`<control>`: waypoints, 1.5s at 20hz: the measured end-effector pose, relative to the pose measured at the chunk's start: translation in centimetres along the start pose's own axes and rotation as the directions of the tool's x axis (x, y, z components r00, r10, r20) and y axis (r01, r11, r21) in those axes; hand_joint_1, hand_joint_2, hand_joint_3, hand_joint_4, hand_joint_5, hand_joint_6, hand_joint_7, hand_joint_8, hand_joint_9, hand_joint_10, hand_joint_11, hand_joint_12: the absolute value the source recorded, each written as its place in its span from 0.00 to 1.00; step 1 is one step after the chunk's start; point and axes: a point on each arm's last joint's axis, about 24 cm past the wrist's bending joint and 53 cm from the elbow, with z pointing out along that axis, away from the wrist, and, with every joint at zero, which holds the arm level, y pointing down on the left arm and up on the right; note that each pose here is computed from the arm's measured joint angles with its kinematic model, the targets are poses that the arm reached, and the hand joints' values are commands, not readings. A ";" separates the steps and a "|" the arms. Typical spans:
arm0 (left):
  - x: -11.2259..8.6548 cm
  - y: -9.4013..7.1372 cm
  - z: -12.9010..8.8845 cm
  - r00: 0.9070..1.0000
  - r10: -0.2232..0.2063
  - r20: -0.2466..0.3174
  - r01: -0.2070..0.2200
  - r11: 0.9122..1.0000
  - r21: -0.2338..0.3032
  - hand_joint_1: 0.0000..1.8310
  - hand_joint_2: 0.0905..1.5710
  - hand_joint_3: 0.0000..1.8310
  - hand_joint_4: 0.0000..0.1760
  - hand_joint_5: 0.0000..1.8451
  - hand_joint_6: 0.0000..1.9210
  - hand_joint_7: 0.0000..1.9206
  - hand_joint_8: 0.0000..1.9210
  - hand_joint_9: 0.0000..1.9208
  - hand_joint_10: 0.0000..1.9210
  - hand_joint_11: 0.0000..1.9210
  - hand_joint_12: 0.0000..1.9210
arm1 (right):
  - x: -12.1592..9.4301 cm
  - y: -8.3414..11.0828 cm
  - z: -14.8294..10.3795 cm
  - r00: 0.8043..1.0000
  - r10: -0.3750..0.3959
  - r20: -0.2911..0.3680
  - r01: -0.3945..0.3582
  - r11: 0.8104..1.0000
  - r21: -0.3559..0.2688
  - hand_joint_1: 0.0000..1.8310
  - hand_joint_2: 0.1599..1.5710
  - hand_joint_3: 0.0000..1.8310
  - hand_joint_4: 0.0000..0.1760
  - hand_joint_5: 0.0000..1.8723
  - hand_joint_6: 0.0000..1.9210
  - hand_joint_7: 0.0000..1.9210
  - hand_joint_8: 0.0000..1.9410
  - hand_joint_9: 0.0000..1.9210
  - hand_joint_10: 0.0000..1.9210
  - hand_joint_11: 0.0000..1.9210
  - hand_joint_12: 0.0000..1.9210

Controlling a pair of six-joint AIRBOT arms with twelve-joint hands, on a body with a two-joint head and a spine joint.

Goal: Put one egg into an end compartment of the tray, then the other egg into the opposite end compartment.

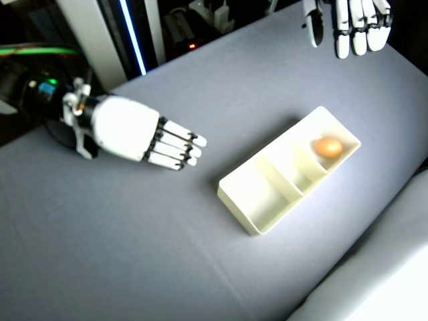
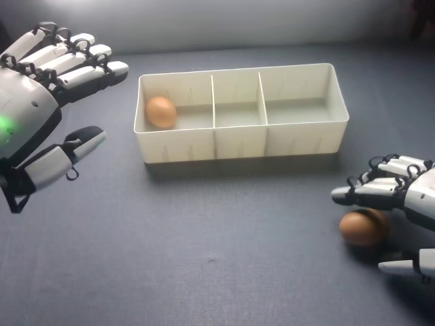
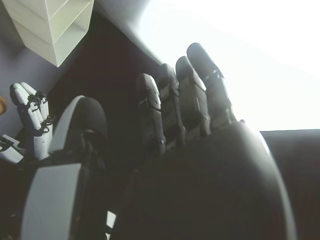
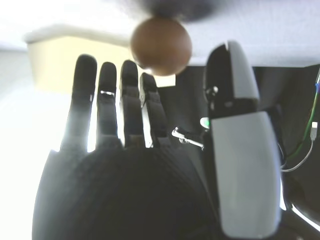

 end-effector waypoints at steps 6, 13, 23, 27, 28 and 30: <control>0.3 0.9 -1.0 1.000 -0.011 -0.006 0.010 0.999 -0.032 0.39 0.90 0.00 0.00 0.25 0.00 0.20 0.00 0.16 0.01 0.00 0.53 | -1.7 2.2 -0.3 0.999 -0.023 0.038 0.025 0.998 -0.059 0.65 0.80 0.00 0.00 0.33 0.67 0.40 0.85 0.53 0.96 0.58 1.00; 0.8 1.7 -2.1 1.000 -0.009 -0.024 0.008 0.998 -0.065 0.34 0.91 0.00 0.00 0.25 0.00 0.23 0.00 0.20 0.01 0.00 0.56 | -7.3 7.4 -0.8 0.979 -0.047 0.196 0.089 0.974 -0.209 0.64 0.79 0.00 0.00 0.37 0.67 0.39 0.82 0.35 0.94 0.36 1.00; 1.2 3.5 -3.6 0.999 -0.024 -0.027 0.021 0.991 -0.134 0.37 0.90 0.00 0.00 0.27 0.00 0.24 0.00 0.21 0.01 0.00 0.63 | -14.1 8.5 5.1 0.942 -0.083 0.326 0.145 0.975 -0.170 0.71 0.83 0.00 0.00 0.32 0.72 0.29 0.88 0.29 0.95 0.31 1.00; 1.2 3.3 -3.6 0.999 -0.025 -0.024 0.022 0.992 -0.125 0.35 0.91 0.00 0.00 0.26 0.00 0.23 0.00 0.21 0.00 0.00 0.57 | -14.4 6.4 8.3 0.944 -0.147 0.295 0.167 0.985 -0.043 0.73 0.78 0.00 0.00 0.33 0.74 0.37 0.72 0.37 0.84 0.33 0.96; 1.2 3.4 -3.6 0.999 -0.030 -0.025 0.026 0.992 -0.126 0.34 0.91 0.00 0.00 0.27 0.00 0.23 0.00 0.21 0.00 0.00 0.60 | -14.2 6.1 9.4 0.945 -0.167 0.281 0.178 0.984 -0.014 0.73 0.78 0.00 0.00 0.32 0.74 0.37 0.72 0.38 0.85 0.33 0.95; 1.3 3.5 -3.7 0.999 -0.037 -0.029 0.033 0.991 -0.129 0.35 0.90 0.00 0.00 0.28 0.00 0.24 0.00 0.21 0.00 0.00 0.58 | -14.0 5.4 10.8 0.952 -0.171 0.255 0.172 0.985 0.018 0.60 0.83 0.00 0.00 0.30 0.81 0.34 0.81 0.28 0.74 0.21 0.97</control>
